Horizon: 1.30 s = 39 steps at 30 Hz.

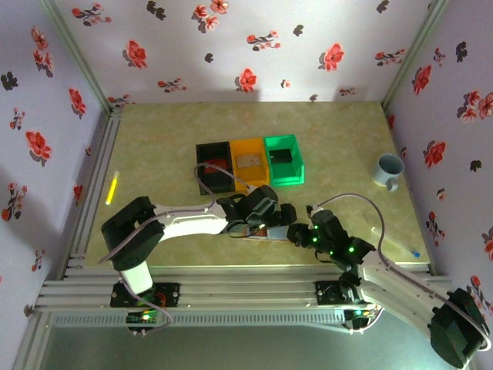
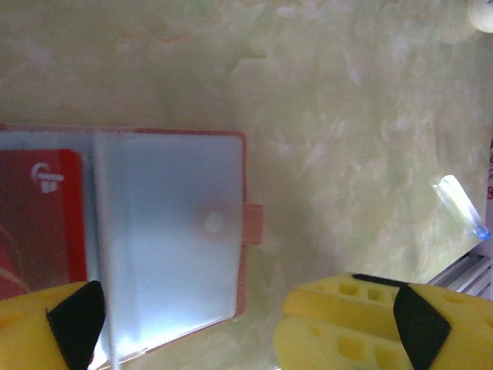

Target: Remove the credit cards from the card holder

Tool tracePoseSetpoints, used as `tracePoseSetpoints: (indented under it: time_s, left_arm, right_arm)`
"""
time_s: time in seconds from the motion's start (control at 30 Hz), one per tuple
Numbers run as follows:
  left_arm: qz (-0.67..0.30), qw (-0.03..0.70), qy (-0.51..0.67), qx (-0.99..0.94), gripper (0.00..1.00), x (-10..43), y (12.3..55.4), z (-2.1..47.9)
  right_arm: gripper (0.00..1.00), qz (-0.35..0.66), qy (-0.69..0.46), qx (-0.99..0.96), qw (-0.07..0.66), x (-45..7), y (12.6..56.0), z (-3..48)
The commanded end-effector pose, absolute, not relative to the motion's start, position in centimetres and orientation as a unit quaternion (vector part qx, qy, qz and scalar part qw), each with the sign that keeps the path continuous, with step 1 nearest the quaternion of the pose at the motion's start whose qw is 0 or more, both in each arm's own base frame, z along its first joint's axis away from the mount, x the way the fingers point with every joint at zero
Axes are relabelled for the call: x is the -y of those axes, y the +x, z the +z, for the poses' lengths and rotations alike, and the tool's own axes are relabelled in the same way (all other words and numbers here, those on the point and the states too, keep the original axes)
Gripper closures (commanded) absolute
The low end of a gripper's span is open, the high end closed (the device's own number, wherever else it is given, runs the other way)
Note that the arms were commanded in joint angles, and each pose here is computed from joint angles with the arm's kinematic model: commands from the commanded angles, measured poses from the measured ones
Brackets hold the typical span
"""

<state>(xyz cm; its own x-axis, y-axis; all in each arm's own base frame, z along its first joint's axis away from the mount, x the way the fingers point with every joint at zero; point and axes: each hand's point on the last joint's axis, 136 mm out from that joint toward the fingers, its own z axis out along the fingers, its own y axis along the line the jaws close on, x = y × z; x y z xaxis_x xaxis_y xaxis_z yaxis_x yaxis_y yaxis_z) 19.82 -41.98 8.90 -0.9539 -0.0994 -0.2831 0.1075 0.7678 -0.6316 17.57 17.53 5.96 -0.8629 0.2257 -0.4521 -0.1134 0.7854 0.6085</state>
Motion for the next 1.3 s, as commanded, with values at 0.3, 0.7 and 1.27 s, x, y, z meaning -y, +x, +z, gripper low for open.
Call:
tracePoseSetpoints:
  time_s: [0.3,0.7,1.27]
  left_arm:
    - [-0.363,0.154,0.004,-0.919,0.00,44.0,20.1,10.1]
    - [-0.360,0.171,-0.013,-0.917,0.00,41.1,21.1,10.7]
    - [-0.363,0.179,-0.029,-0.914,0.24,39.0,20.9,8.6]
  right_arm:
    - [0.60,0.318,0.015,-0.912,0.260,-16.7,16.4,6.0]
    - [0.67,0.337,0.015,-0.904,0.261,-16.9,16.0,6.6]
    - [0.87,0.354,0.040,-0.898,0.258,-18.6,17.9,7.4]
